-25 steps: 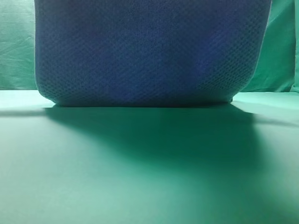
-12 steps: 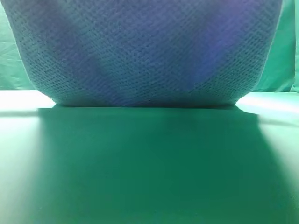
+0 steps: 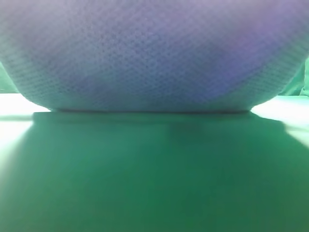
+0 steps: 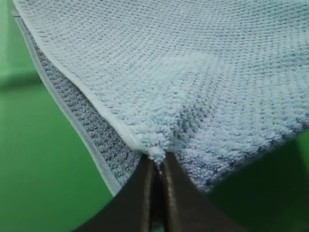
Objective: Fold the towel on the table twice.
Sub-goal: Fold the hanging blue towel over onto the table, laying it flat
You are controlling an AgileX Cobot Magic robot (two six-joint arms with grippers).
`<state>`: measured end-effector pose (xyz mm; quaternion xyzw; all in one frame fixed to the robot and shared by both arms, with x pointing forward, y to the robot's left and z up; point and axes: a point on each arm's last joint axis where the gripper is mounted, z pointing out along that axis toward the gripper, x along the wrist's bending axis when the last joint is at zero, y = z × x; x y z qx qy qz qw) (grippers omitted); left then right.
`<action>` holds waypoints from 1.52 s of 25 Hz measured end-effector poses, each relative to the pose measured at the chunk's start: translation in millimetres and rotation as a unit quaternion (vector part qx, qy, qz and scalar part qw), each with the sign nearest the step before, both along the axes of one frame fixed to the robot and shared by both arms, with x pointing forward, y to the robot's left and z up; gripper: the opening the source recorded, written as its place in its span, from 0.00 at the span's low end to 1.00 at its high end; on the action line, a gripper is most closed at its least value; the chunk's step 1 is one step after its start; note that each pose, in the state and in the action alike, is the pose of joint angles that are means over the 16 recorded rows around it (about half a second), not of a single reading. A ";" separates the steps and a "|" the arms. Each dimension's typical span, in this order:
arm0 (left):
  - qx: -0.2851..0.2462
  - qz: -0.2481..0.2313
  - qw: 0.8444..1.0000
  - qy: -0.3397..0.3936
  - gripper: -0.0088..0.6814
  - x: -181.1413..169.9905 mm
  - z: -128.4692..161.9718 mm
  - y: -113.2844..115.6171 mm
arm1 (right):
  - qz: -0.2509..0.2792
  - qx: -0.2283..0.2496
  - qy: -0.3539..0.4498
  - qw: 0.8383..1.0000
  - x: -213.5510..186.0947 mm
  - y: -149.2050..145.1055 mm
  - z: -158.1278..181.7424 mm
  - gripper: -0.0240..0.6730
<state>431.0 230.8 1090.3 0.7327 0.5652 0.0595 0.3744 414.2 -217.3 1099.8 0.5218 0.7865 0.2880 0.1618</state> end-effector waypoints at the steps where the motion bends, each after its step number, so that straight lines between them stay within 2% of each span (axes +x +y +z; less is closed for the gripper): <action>1: -0.001 -0.001 1.000 0.003 0.01 -3.3 -2.4 -0.2 | -0.002 0.003 0.003 1.000 -4.9 -1.9 -0.5 0.03; 10: -0.011 -0.013 0.999 0.027 0.01 -19.9 -17.6 -3.3 | -0.015 0.018 0.025 0.999 -37.8 -14.3 -9.2 0.03; 17: -0.013 -0.008 0.999 0.031 0.01 -14.1 -25.4 -6.5 | -0.023 0.025 0.021 0.999 -38.9 -15.1 -21.8 0.03; 25: -0.013 0.032 0.999 0.022 0.01 13.9 -40.8 -8.7 | -0.029 0.023 -0.010 0.999 -12.0 -6.4 -37.0 0.03; 38: -0.019 0.112 0.994 -0.003 0.01 61.3 -73.2 -9.6 | -0.021 -0.007 -0.034 0.999 59.1 19.9 -60.8 0.03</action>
